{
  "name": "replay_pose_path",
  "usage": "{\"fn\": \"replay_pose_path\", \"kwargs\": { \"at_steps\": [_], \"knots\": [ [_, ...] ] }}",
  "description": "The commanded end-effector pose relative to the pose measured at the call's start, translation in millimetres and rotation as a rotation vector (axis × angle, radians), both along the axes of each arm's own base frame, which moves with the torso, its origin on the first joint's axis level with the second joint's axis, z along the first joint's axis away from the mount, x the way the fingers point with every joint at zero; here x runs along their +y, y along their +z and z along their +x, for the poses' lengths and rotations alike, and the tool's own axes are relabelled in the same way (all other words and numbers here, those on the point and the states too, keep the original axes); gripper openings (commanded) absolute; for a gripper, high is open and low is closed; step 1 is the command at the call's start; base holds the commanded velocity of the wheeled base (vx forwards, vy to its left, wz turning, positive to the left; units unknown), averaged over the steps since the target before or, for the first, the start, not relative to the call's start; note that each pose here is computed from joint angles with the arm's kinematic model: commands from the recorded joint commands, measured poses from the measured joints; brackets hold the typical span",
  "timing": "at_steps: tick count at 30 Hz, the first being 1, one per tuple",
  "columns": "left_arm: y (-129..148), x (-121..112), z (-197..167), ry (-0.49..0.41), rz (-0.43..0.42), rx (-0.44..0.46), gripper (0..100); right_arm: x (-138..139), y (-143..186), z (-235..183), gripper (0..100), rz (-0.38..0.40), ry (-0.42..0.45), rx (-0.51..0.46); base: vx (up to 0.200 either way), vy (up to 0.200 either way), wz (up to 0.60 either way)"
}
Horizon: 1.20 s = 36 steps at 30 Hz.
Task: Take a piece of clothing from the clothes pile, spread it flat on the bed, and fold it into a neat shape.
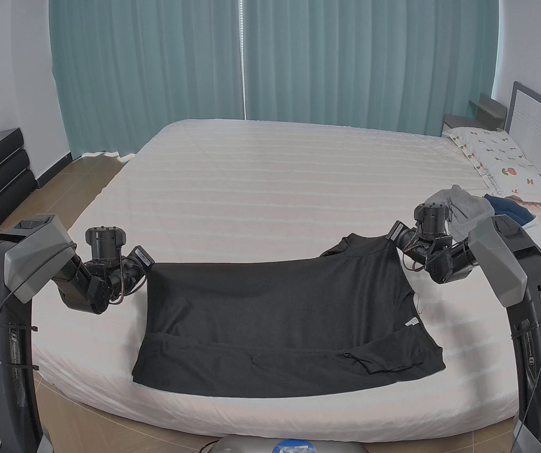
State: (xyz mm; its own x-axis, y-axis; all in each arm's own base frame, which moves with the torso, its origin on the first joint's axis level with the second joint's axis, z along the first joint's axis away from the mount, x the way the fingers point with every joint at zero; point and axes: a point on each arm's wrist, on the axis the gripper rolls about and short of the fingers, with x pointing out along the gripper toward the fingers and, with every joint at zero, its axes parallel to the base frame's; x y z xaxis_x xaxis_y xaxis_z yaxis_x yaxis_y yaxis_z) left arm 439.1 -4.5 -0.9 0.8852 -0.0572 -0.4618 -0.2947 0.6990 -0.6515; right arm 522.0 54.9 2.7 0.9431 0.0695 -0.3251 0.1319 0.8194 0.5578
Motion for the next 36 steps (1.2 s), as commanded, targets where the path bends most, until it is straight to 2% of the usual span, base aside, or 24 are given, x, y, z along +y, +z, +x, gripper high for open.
{"fn": "replay_pose_path", "kwargs": {
  "at_steps": [1,3,6,10,22,27,36],
  "knots": [
    [4.0,0.7,-1.6,0.001,0.001,-0.005,0,-0.7,11.5,-5.7,0,0.012,-0.001,-0.031,0.000,0.000,0.00],
    [5.0,0.7,-1.9,0.000,0.002,-0.007,0,-1.1,11.7,-9.4,0,0.015,-0.002,-0.028,0.000,0.000,0.00],
    [9.6,0.7,-2.9,0.002,0.003,-0.019,0,-0.6,23.7,-11.2,0,0.053,-0.012,-0.085,0.000,0.000,0.00],
    [18.3,6.7,-5.5,0.016,0.002,-0.033,0,-1.1,19.9,-17.2,0,0.064,-0.013,-0.067,0.000,0.000,0.00],
    [14.7,6.0,-6.9,0.012,0.004,-0.021,0,-4.4,16.5,-20.2,0,0.063,-0.009,-0.063,0.000,0.000,0.00],
    [17.0,5.3,-7.9,0.008,0.004,-0.024,0,-6.3,9.8,-25.7,0,0.056,-0.004,-0.026,0.000,0.000,0.00],
    [18.3,2.6,-9.4,-0.023,0.050,-0.028,0,-8.3,5.8,-30.3,0,0.048,0.025,-0.011,0.000,0.000,0.00]
  ]
}}
